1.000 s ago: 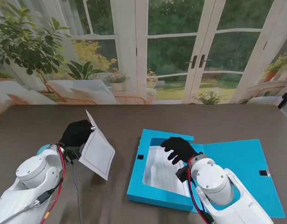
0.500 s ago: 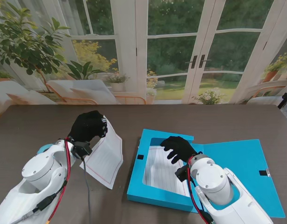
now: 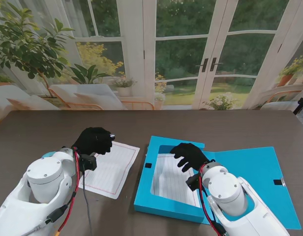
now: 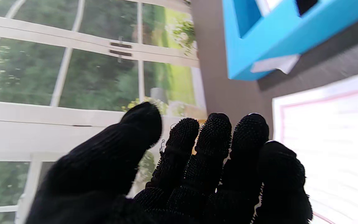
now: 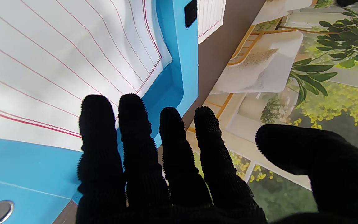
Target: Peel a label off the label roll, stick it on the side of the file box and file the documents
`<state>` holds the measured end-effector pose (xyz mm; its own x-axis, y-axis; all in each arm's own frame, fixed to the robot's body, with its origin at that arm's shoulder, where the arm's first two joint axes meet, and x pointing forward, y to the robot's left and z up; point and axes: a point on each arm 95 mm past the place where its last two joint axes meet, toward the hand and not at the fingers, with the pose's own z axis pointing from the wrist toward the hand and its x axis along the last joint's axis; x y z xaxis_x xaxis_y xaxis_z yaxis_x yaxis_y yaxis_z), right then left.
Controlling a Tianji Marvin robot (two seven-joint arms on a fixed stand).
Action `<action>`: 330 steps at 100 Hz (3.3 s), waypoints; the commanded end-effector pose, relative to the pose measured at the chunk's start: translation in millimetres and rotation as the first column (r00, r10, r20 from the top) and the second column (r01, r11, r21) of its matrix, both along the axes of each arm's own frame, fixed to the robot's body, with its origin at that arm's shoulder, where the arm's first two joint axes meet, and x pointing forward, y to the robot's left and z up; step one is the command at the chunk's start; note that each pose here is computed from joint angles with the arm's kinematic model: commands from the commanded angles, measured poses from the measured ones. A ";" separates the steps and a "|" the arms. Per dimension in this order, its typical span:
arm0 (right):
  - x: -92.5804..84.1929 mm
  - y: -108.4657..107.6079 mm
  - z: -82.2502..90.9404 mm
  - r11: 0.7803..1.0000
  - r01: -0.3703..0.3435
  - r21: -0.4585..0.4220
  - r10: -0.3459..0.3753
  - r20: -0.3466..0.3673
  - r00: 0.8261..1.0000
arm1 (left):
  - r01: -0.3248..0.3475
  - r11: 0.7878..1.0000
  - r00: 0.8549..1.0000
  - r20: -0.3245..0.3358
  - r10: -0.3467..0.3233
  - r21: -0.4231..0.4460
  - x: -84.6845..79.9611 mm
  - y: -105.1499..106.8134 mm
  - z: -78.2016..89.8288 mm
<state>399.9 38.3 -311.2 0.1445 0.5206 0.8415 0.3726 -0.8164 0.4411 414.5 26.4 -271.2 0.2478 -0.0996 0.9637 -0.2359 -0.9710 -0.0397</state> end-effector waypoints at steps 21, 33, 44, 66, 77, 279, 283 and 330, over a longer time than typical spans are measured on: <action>-3.2 5.6 -3.5 1.000 -0.027 0.003 0.027 -0.023 0.999 | -0.013 0.916 0.993 -0.103 0.059 0.400 8.6 38.9 -16.9; -3.4 5.7 -3.1 0.999 -0.036 -0.002 0.036 -0.024 0.999 | -0.022 0.875 0.982 -0.152 0.109 0.484 12.3 51.5 -24.8; -3.2 5.2 -2.7 0.999 -0.039 -0.009 0.039 -0.023 0.999 | 0.005 0.837 0.970 -0.206 0.129 0.547 14.9 65.0 -31.7; -2.7 4.9 -2.4 0.999 -0.046 -0.023 0.045 -0.026 0.999 | 0.058 0.811 0.936 -0.315 0.159 0.582 16.9 82.2 -46.6; -2.5 5.9 -2.3 0.998 -0.052 -0.028 0.051 -0.029 0.998 | 0.068 0.811 0.924 -0.343 0.168 0.582 17.8 87.7 -54.7; -3.9 7.0 -15.4 0.999 -0.041 -0.015 0.040 -0.069 0.997 | 0.068 0.988 0.861 -0.509 0.011 0.137 52.1 69.9 -85.1; -3.9 7.0 -15.4 0.999 -0.041 -0.015 0.040 -0.069 0.997 | 0.069 0.990 0.862 -0.507 0.004 0.125 52.3 68.4 -85.2; -3.8 5.3 -15.3 0.999 -0.037 -0.012 0.036 -0.073 0.997 | 0.124 0.986 0.881 -0.469 -0.057 0.112 57.4 46.2 -93.9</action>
<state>399.1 40.7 -324.0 0.1790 0.5420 0.8211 0.4174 -0.7976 0.4355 475.4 82.6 -355.1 0.6448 -0.2524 0.7214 -0.3277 -0.9440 -0.0374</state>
